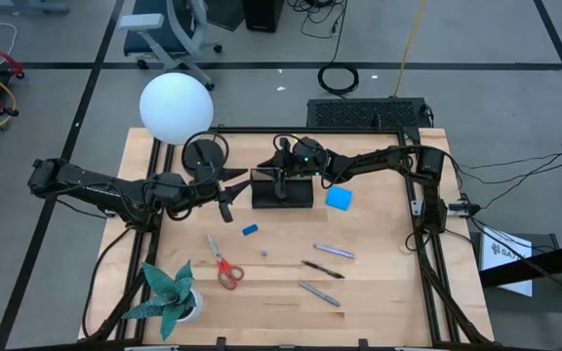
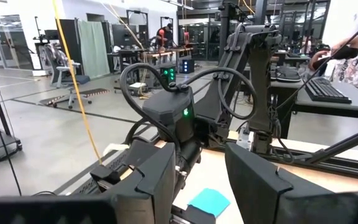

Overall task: Pick and place office supplies into organizer
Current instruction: Put the purple highlighter into the black desk organizer, then put the purple pen into the black desk organizer

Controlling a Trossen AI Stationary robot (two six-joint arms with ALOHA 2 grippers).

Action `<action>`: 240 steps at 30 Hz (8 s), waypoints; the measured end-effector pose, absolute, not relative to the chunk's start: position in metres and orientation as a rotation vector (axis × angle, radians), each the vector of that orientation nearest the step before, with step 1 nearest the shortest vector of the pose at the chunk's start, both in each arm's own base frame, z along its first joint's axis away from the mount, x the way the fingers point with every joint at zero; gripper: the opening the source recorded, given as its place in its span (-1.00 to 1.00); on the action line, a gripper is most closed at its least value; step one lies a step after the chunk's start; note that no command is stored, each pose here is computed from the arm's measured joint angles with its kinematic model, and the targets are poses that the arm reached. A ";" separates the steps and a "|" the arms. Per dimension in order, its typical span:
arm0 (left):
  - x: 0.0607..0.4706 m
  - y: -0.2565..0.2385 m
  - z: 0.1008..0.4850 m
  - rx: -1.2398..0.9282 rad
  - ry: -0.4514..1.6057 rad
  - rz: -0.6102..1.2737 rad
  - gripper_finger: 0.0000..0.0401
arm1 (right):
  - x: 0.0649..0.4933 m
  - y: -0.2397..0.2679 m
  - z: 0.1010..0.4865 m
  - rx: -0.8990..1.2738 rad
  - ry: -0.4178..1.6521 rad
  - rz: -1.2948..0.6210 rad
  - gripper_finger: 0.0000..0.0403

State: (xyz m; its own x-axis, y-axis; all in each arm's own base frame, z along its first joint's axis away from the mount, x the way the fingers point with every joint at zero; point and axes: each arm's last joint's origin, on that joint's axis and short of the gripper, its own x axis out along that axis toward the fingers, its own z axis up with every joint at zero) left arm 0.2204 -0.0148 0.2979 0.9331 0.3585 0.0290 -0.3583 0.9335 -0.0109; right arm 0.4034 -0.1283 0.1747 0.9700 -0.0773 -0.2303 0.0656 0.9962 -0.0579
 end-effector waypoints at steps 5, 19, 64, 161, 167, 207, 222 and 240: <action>0.220 -0.015 0.298 -0.006 -0.030 0.367 -0.27 | 0.403 -0.128 0.175 -0.050 0.235 -0.071 -0.56; 0.221 -0.015 0.298 -0.005 -0.029 0.367 -0.27 | 0.390 -0.120 0.224 -0.095 0.164 -0.066 -0.47; 0.219 -0.012 0.302 0.066 -0.049 0.474 -0.27 | 0.311 0.059 0.217 0.037 1.123 0.111 -0.54; 0.218 -0.011 0.308 0.071 -0.106 0.511 -0.26 | 0.258 0.073 0.174 0.399 1.163 0.098 -0.96; 0.218 -0.010 0.308 0.068 -0.106 0.514 -0.26 | 0.267 0.077 0.170 0.369 1.118 0.221 -0.96; 0.218 -0.010 0.308 0.065 -0.107 0.514 -0.27 | 0.311 0.099 0.173 0.153 1.441 -0.198 -0.96; 0.218 -0.010 0.308 0.065 -0.105 0.513 -0.26 | 0.317 0.099 0.185 0.173 1.395 -0.186 -0.96; 0.218 -0.010 0.308 0.065 -0.105 0.514 -0.26 | 0.324 0.104 0.175 0.281 1.311 -0.057 -0.96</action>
State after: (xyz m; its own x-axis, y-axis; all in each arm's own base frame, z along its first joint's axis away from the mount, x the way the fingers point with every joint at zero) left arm 0.2180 -0.0098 0.3082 0.8658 0.4866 0.1168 -0.4933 0.8691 0.0361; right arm 0.3237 0.1044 0.1753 0.2607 0.1170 -0.9583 0.1990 0.9648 0.1720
